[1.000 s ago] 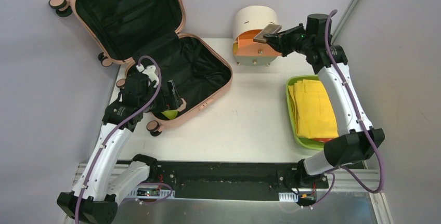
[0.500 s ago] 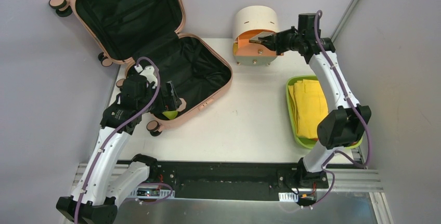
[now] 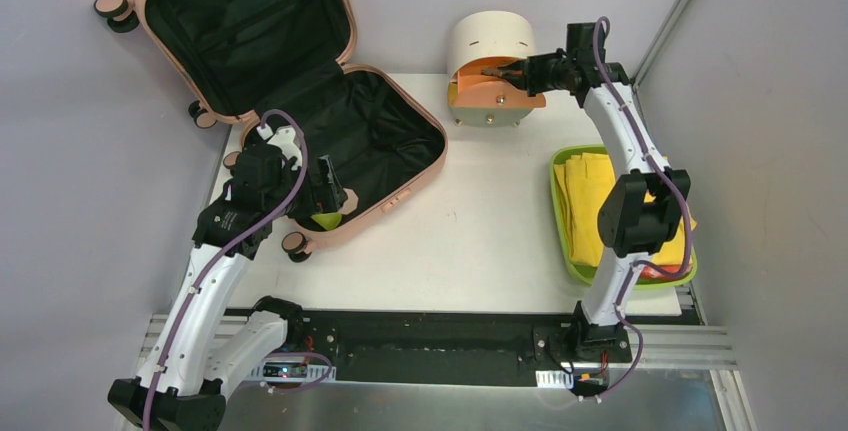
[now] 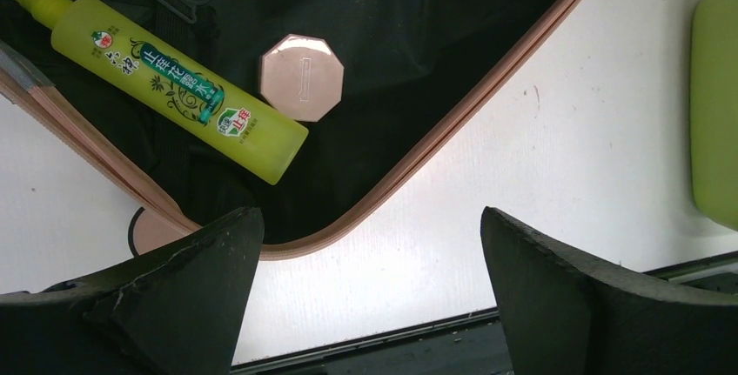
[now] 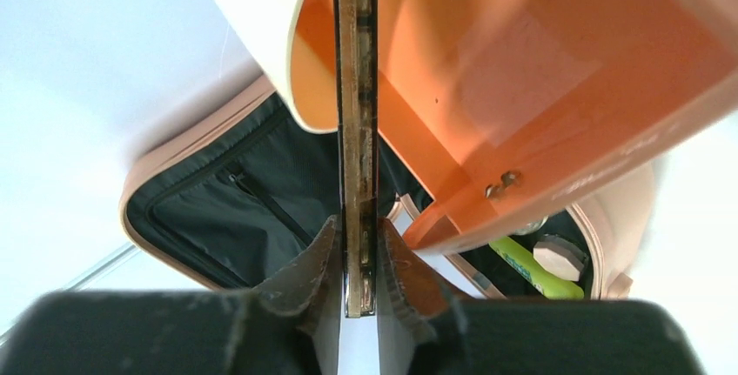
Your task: Open, take out, and arrange the luggage
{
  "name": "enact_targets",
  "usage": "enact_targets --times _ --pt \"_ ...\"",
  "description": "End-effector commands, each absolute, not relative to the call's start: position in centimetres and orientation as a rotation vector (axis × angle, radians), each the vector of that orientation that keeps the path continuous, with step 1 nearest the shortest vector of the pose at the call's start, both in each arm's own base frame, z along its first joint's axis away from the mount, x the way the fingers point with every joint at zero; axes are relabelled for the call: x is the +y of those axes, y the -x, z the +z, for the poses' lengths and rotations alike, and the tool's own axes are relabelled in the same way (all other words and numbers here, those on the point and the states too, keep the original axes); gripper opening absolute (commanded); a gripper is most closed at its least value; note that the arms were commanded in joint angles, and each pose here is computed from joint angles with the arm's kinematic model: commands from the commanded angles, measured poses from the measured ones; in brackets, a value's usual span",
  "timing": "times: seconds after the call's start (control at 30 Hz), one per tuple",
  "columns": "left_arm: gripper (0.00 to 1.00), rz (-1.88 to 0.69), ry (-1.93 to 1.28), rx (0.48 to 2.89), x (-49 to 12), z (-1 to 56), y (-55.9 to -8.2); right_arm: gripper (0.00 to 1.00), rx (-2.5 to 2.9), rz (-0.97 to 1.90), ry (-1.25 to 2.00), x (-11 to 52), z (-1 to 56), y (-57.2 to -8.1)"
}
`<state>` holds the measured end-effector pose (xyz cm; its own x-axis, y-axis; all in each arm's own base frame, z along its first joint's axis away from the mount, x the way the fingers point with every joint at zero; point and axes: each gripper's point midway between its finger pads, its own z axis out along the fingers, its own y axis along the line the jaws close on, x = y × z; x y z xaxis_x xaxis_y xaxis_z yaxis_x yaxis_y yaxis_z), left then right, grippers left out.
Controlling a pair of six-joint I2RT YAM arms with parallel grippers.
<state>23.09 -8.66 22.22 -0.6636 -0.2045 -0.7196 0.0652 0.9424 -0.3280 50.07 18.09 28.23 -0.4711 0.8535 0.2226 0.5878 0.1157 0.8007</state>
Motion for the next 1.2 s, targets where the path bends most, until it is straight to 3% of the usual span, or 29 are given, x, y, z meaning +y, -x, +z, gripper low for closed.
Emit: enact_targets --times 0.0,0.13,0.33,0.67,0.93,1.17 --pt "0.99 -0.387 0.082 2.228 -8.2 22.8 -23.0 0.20 2.043 1.357 -1.473 17.7 30.0 -51.2" --pt "0.99 -0.384 0.081 2.228 -8.2 22.8 -23.0 0.34 2.048 1.337 -1.477 17.4 29.9 -51.1" --pt "0.99 -0.396 0.058 2.222 -8.4 23.1 -22.9 0.42 2.052 1.307 -1.395 16.6 32.2 -49.7" --pt "0.99 -0.401 0.036 2.209 -8.4 23.1 -22.4 0.42 2.094 1.138 -1.298 14.8 33.2 -46.1" --pt "0.99 -0.407 0.049 2.193 -8.2 23.2 -21.9 0.33 2.106 1.112 -1.273 14.7 33.1 -45.9" --pt "0.99 -0.412 0.049 2.187 -8.2 23.3 -21.7 0.32 2.146 1.048 -1.205 14.8 32.9 -45.7"
